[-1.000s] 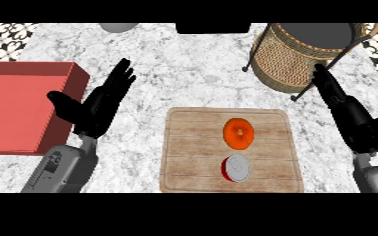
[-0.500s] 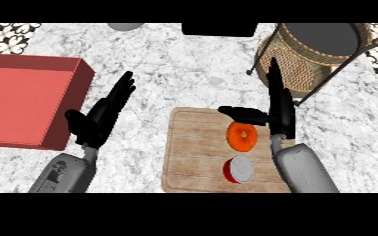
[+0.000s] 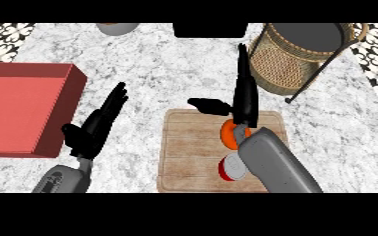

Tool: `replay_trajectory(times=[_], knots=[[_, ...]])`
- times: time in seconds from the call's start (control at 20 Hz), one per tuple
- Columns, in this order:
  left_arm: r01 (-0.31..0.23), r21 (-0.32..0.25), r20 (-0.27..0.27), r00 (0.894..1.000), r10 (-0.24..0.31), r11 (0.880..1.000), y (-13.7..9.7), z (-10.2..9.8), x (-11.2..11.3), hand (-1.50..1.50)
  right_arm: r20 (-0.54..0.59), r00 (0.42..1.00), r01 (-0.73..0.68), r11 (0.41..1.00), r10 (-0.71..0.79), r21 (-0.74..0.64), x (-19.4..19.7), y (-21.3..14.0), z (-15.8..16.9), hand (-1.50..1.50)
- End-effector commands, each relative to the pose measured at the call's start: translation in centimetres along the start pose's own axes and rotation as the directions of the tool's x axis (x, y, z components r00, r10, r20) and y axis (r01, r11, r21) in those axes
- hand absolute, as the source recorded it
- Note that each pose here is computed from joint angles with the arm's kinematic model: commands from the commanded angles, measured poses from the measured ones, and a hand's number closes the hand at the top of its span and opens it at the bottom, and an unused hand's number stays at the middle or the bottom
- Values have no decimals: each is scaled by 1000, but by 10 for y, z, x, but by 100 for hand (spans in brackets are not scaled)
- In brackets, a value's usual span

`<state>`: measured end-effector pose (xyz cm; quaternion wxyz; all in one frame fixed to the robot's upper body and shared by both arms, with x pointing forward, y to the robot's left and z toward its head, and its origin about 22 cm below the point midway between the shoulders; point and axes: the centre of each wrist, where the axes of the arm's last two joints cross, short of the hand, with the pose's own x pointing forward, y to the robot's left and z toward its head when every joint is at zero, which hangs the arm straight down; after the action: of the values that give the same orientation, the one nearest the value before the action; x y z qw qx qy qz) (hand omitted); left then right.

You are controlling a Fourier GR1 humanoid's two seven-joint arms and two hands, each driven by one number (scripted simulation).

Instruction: Pick the squash from the cutting board and place it in the tiered basket

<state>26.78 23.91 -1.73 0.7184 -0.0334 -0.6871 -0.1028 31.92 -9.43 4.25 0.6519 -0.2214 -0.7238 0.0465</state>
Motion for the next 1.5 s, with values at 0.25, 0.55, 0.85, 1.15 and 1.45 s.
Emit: replay_trajectory(times=[0.25, 0.55, 0.85, 1.15, 1.45], knots=[[20, 22, -21, 1000, -19, 1000, 7, 6, -6, 0, -140, 747, -588, 744, 650, 317, -12, -19, -24, -150], [-2, 16, -23, 1000, 3, 1000, 5, 6, -1, 0, -94, 532, -690, 495, 842, 528, 57, 13, -8, -150], [-9, 13, -17, 1000, 9, 1000, -3, 11, -17, 0, -124, 477, -687, 457, 870, 565, 125, 19, 15, -150], [0, 13, -3, 1000, 0, 1000, 2, 5, 0, 0, -197, 489, -710, 519, 849, 475, 125, 22, 10, -150], [10, 37, -10, 1000, -10, 999, 6, 8, -9, 0, -250, 313, -735, 400, 916, 547, 78, 26, 3, -150]])
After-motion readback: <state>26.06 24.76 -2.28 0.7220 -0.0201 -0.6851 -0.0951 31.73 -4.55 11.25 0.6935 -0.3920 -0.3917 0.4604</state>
